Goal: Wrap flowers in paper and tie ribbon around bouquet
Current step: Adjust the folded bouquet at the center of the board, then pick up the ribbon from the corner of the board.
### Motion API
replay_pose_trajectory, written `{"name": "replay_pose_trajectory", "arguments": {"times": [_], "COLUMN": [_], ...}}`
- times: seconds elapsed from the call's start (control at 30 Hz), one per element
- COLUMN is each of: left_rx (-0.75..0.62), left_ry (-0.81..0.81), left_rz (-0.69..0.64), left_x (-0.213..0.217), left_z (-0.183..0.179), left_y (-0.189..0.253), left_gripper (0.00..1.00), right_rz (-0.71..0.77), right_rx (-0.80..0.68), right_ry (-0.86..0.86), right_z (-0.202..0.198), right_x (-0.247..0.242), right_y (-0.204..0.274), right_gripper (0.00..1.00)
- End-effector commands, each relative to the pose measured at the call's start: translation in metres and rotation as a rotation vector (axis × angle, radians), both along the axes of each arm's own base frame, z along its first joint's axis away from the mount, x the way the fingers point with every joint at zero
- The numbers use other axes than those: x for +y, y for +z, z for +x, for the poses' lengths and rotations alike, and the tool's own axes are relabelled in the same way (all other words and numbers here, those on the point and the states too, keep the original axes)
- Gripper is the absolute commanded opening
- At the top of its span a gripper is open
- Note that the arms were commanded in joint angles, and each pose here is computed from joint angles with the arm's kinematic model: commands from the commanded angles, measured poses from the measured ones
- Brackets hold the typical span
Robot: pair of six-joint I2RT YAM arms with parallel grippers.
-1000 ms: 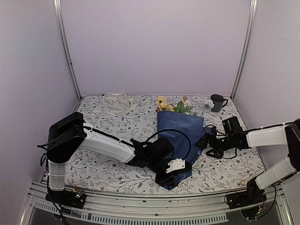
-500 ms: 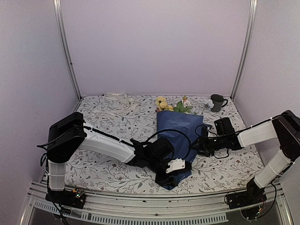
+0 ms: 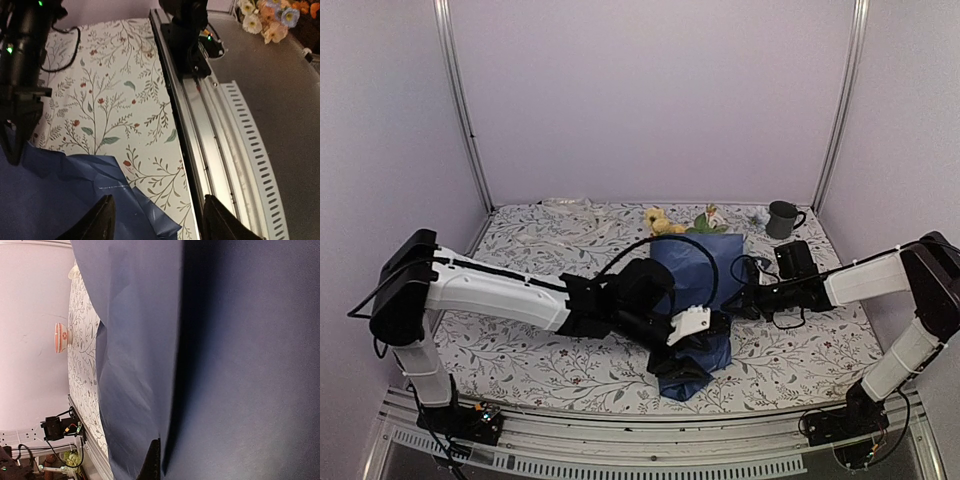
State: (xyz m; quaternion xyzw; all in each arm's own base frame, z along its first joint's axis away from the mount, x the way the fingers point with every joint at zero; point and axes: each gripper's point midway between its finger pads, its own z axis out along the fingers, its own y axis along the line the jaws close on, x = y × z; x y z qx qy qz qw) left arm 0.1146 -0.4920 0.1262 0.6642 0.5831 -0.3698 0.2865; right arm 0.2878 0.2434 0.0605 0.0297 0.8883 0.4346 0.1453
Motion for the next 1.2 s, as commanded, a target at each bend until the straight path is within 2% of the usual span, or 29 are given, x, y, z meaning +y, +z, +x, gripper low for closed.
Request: {"name": "replay_pose_trajectory", "arguments": {"times": [0.0,0.1,0.17,0.3,0.37,0.53,0.7,0.77,0.93,1.17], "left_rx": [0.048,0.088,0.121,0.119,0.096,0.132,0.143,0.161,0.223,0.321], "left_ry": [0.068,0.247,0.35,0.416,0.535,0.919,1.225,1.318,1.447,1.503], "left_rz": [-0.158,-0.151,-0.091,0.008,0.027,0.047,0.217,0.285,0.319,0.229], "left_x": [0.017,0.037,0.05,0.06,0.075,0.146,0.229,0.262,0.328,0.371], "left_z": [0.026,0.076,0.103,0.114,0.14,0.242,0.34,0.366,0.41,0.442], "left_y": [0.059,0.063,0.048,0.022,0.016,0.006,-0.039,-0.063,-0.078,-0.078], "left_gripper": [0.61,0.59,0.54,0.51,0.53,0.59,0.63,0.65,0.67,0.67], "right_rz": [-0.04,-0.075,-0.078,-0.087,-0.105,-0.134,-0.134,-0.136,-0.135,-0.145], "right_rx": [-0.032,-0.037,-0.048,-0.049,-0.05,-0.055,-0.049,-0.047,-0.043,-0.018], "right_ry": [0.051,0.062,0.07,0.076,0.081,0.093,0.097,0.096,0.096,0.093], "right_z": [0.009,0.011,0.012,0.016,0.018,0.018,0.017,0.015,0.015,0.015], "right_x": [0.002,0.0,0.001,0.002,0.001,-0.001,-0.001,-0.002,-0.001,-0.002], "right_y": [0.001,-0.001,0.001,0.002,0.001,0.001,0.0,0.0,0.0,-0.008], "right_gripper": [0.0,0.0,0.0,0.0,0.0,0.0,0.0,0.0,0.0,0.0]}}
